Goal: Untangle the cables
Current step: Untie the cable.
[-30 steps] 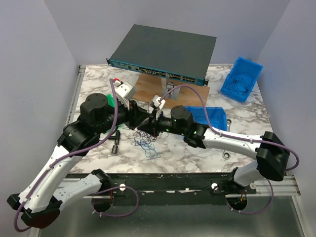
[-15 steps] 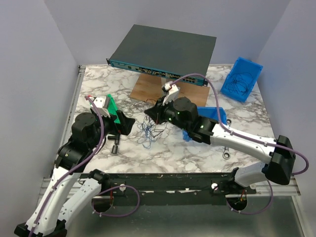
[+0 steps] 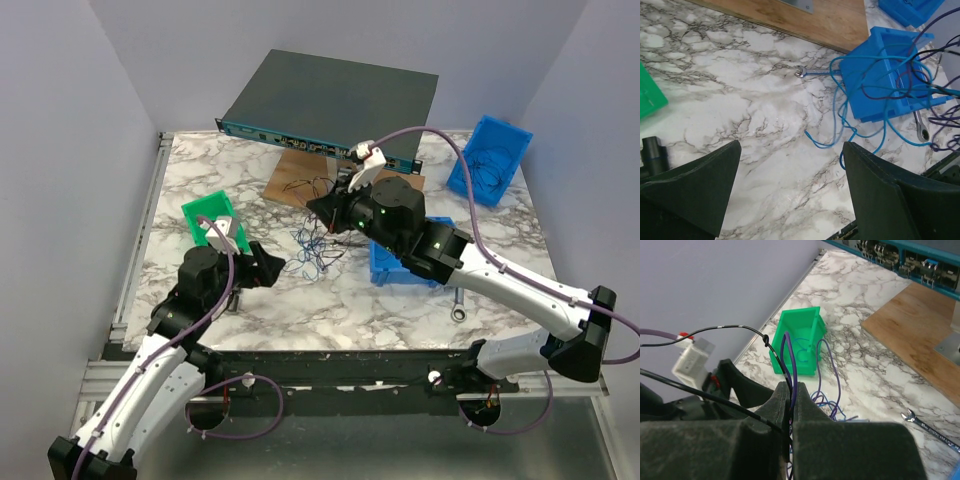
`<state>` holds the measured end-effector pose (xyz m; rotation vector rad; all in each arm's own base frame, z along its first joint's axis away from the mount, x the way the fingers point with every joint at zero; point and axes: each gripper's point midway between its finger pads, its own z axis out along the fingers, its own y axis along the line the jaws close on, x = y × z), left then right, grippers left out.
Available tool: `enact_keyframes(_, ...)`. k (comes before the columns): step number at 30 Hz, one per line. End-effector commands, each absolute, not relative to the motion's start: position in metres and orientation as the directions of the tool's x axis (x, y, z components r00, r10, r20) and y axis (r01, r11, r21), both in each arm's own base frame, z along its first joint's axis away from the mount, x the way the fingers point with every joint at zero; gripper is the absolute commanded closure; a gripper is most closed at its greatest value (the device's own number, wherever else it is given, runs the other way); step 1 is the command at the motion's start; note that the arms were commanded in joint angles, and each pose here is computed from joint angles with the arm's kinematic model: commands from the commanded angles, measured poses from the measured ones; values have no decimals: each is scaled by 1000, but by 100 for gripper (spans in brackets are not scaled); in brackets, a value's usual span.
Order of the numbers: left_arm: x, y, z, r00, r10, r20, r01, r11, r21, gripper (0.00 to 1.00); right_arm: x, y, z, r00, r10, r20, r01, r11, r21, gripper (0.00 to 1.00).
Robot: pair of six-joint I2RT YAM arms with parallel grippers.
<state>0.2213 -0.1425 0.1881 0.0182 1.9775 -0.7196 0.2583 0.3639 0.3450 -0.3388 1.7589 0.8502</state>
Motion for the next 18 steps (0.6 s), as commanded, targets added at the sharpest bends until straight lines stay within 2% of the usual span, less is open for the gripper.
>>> enact_keyframes(1,227,-169,214,-420,-331,-845,476,712,-516,18,253,351,372,-335,165,-928,-614,708,348,99)
enact_keyframes(5,228,-180,214,-455,-314,-833,503,682,-532,20,252,346,375,-334,163,-928,-608,715,344,99)
enact_keyframes(8,235,-181,224,-423,-308,-852,518,689,-507,21,248,345,374,-341,157,-927,-618,705,347,99)
enact_keyframes(13,248,-183,242,-365,-297,-882,542,703,-461,41,247,345,374,-350,149,-925,-615,708,347,99)
enact_keyframes(18,253,-201,246,-387,-253,-887,612,649,-452,41,246,349,374,-363,140,-921,-623,699,351,99)
